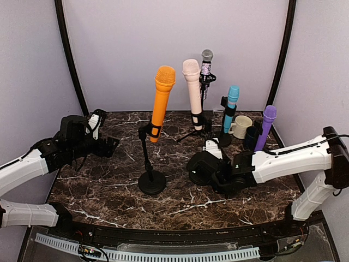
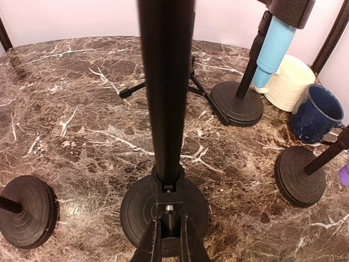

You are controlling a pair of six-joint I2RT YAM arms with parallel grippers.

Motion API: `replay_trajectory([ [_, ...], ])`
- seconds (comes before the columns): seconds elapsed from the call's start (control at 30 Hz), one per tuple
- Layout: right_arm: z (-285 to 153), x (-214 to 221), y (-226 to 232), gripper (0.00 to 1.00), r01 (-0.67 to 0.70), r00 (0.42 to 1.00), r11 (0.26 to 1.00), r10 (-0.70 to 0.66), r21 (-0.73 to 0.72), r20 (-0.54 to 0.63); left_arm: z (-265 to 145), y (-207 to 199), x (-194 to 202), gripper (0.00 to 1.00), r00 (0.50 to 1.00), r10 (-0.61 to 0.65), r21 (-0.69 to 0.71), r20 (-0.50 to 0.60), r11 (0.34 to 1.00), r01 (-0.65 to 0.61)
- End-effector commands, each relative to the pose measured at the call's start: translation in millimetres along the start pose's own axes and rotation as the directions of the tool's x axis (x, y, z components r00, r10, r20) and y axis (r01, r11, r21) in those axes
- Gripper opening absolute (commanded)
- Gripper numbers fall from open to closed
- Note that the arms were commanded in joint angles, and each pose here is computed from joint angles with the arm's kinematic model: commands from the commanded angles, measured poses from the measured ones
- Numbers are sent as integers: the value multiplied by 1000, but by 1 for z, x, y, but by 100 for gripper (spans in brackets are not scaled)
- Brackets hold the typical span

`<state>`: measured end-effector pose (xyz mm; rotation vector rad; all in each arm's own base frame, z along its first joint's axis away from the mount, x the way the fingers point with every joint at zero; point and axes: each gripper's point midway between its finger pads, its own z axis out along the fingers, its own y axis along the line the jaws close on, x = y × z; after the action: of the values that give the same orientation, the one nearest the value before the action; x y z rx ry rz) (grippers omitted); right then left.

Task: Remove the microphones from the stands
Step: Unscrew the knob on the stand of the microphone stand.

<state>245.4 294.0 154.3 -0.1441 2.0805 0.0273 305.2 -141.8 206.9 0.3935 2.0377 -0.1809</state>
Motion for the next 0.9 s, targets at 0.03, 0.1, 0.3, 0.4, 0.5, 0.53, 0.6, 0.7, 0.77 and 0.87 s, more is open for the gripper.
replay_trajectory([
  [0.03,6,28,-5,0,123,991,990,-120,67,-54,-2,2,-5,89,1000,-6,-4,13,1000,6],
  [0.1,7,31,-1,0,151,987,987,-148,54,-66,-2,3,-4,89,1000,-6,-5,12,1000,6],
  [0.3,9,40,3,0,274,957,961,-269,38,-106,0,3,-3,89,1000,-4,-6,6,1000,4],
  [0.4,11,47,0,0,347,931,937,-339,43,-137,0,3,-3,89,1000,-5,-7,7,1000,5],
  [0.5,10,53,-2,0,419,898,907,-407,42,-165,-1,3,-4,89,1000,-6,-6,8,1000,6],
  [0.53,10,55,-3,0,442,887,896,-429,44,-173,-1,3,-4,89,1000,-6,-7,9,1000,6],
  [0.6,10,57,-4,0,485,864,874,-470,43,-182,-1,3,-4,89,1000,-5,-6,9,1000,5],
  [0.7,9,60,-1,0,540,829,842,-527,21,-190,-1,2,-4,89,1000,-4,-4,8,1000,4],
  [0.77,10,62,1,0,576,803,818,-564,8,-194,-1,2,-4,89,1000,-5,-4,10,1000,5],
  [0.87,10,66,9,0,626,762,779,-619,-26,-192,-1,2,-4,89,1000,-5,-2,10,1000,5],
])
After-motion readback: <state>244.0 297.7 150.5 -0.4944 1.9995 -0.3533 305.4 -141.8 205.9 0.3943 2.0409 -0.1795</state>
